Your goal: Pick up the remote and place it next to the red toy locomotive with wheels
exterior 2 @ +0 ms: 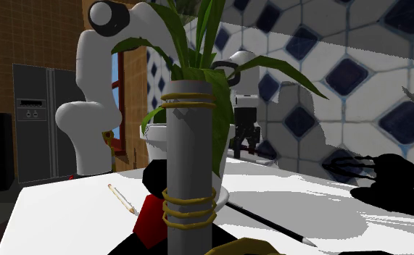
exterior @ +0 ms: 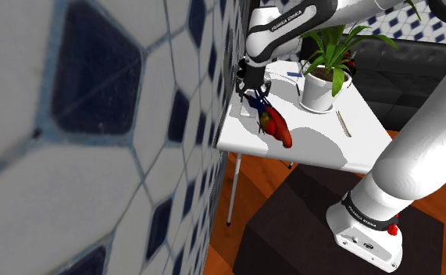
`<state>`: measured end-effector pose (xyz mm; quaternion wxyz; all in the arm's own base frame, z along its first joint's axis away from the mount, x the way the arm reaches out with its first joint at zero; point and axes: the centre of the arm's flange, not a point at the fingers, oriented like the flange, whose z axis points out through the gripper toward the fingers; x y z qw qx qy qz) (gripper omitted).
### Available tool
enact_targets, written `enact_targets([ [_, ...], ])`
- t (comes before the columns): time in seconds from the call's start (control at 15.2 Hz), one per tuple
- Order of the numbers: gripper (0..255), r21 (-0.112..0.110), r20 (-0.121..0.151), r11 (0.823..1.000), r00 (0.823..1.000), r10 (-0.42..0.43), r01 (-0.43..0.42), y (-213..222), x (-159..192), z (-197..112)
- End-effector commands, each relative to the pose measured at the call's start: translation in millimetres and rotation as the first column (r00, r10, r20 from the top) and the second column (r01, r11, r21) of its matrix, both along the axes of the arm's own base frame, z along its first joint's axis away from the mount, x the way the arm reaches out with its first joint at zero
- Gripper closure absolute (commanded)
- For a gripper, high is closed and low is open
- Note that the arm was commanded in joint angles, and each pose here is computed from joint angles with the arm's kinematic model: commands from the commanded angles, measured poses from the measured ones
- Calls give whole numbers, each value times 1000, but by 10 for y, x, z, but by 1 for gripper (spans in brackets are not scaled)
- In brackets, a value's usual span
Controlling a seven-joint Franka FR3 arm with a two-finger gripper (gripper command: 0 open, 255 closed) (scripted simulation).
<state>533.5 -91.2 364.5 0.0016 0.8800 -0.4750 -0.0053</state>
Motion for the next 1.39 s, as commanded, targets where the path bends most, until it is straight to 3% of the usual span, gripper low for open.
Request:
enact_targets([
  [0.0,255,0,0,1000,1000,0,0,-12,1,105],
  [1.32,255,0,0,1000,1000,0,0,-12,1,1161],
])
